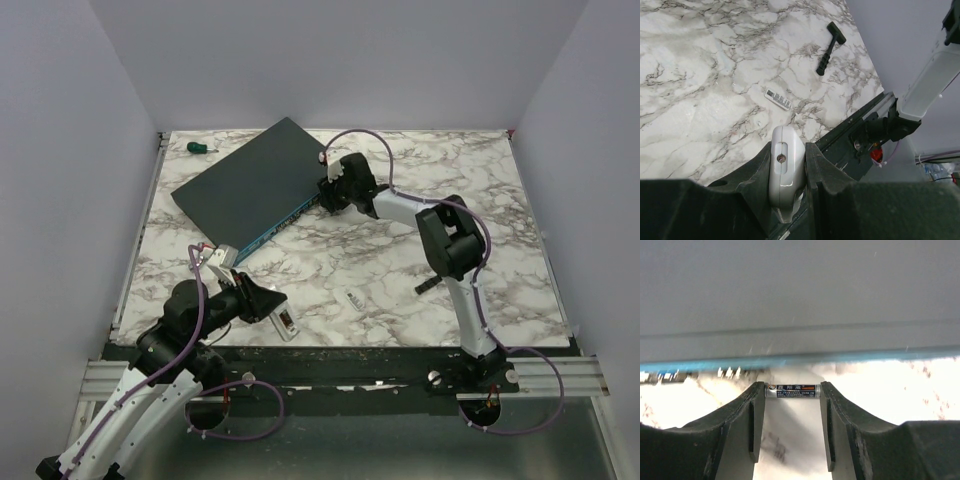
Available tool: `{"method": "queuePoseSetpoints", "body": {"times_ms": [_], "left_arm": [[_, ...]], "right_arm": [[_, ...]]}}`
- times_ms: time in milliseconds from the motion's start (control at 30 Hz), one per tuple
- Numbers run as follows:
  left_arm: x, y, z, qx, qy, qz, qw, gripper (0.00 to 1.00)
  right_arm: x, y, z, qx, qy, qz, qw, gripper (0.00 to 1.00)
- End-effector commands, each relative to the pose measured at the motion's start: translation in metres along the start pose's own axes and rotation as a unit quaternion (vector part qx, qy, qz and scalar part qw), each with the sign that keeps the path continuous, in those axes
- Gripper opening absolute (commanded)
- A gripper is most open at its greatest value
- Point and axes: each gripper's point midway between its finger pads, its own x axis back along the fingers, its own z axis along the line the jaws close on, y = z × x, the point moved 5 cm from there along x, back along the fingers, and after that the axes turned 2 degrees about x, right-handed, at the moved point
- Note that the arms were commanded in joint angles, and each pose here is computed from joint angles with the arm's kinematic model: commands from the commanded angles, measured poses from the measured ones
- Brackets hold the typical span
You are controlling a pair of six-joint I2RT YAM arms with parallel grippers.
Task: Load the batteries into the remote control
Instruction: Pick up the battery from the center of the board, then place the battery at the center of the board.
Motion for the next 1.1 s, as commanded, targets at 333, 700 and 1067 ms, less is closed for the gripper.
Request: {"method": "queuePoseSetpoints", "body": {"times_ms": [333,700,1067], "left_arm": [[0.009,0.015,-0.01,-0.011,0.0,-0.028,1.0,0.0],[0.002,0.016,-0.013,-0.005,-0.01,-0.017,1.0,0.0],[-0.002,0.016,-0.014,0.003,-0.018,-0.018,1.0,0.0]], "right_arm": [[0.138,-0.036,0.073,-0.083,0.026,0.043,0.995,0.41],[0.205,-0.13,0.117,-0.112,-0.051,0.18,0.976,0.41],[0.208,-0.136,0.119,-0.115,-0.079,0.193,0.971,0.64]]}}
